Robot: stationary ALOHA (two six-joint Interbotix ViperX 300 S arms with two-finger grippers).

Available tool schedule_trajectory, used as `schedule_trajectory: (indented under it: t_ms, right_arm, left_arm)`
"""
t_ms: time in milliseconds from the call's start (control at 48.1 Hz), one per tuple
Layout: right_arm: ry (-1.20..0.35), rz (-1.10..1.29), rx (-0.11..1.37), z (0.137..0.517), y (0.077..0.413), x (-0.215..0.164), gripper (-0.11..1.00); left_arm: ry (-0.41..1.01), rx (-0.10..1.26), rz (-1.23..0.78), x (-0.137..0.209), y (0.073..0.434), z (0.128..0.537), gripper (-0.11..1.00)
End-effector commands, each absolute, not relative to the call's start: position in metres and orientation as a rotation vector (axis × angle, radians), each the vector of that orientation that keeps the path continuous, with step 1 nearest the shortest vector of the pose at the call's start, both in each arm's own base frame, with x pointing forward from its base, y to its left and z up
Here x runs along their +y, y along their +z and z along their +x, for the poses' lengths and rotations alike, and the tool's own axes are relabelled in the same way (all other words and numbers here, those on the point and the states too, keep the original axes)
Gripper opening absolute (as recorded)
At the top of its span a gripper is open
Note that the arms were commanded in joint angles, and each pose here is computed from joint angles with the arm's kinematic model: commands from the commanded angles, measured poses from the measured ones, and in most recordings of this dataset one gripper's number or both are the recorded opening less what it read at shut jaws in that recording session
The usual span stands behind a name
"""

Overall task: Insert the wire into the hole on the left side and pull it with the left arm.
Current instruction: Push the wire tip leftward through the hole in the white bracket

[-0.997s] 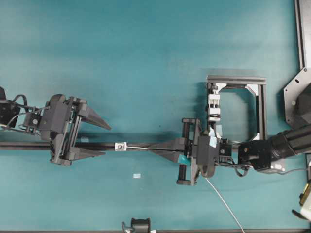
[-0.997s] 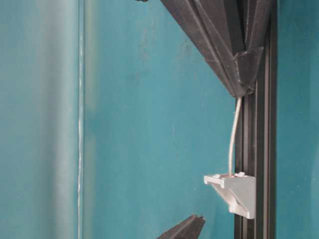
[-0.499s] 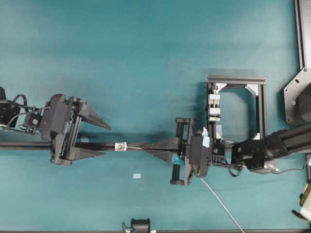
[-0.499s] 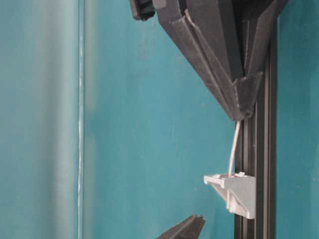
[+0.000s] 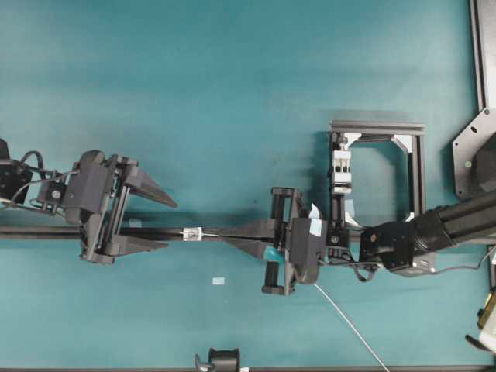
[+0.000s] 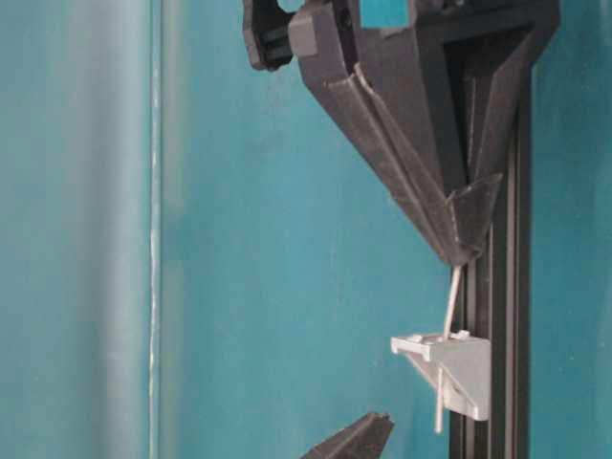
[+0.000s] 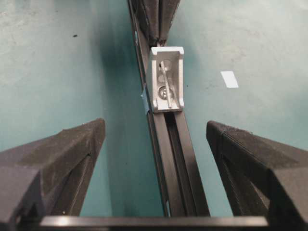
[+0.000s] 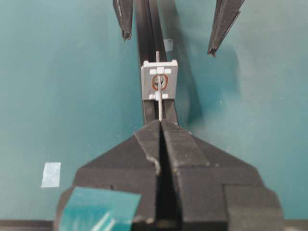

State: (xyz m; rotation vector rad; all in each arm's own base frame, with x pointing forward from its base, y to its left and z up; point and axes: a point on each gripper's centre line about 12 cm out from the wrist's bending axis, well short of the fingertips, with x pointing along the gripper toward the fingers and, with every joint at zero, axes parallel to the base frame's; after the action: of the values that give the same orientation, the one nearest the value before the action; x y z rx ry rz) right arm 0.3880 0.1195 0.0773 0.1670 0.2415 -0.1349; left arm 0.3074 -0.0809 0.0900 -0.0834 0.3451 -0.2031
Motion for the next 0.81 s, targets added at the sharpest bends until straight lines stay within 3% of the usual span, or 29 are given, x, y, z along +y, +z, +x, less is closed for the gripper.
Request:
schedule_trajectory:
  t_ms: [0, 789]
  right_arm:
    - [-0.140, 0.181, 0.214, 0.395, 0.084, 0.118, 0.01]
    - [-0.130, 0.175, 0.187, 0.408, 0.088, 0.117, 0.01]
  left_arm:
    - [-0.206, 0.304, -0.089, -0.081, 0.101, 0.311, 0.78]
    - [-0.206, 0.301, -0.088, -0.082, 0.101, 0.312, 0.78]
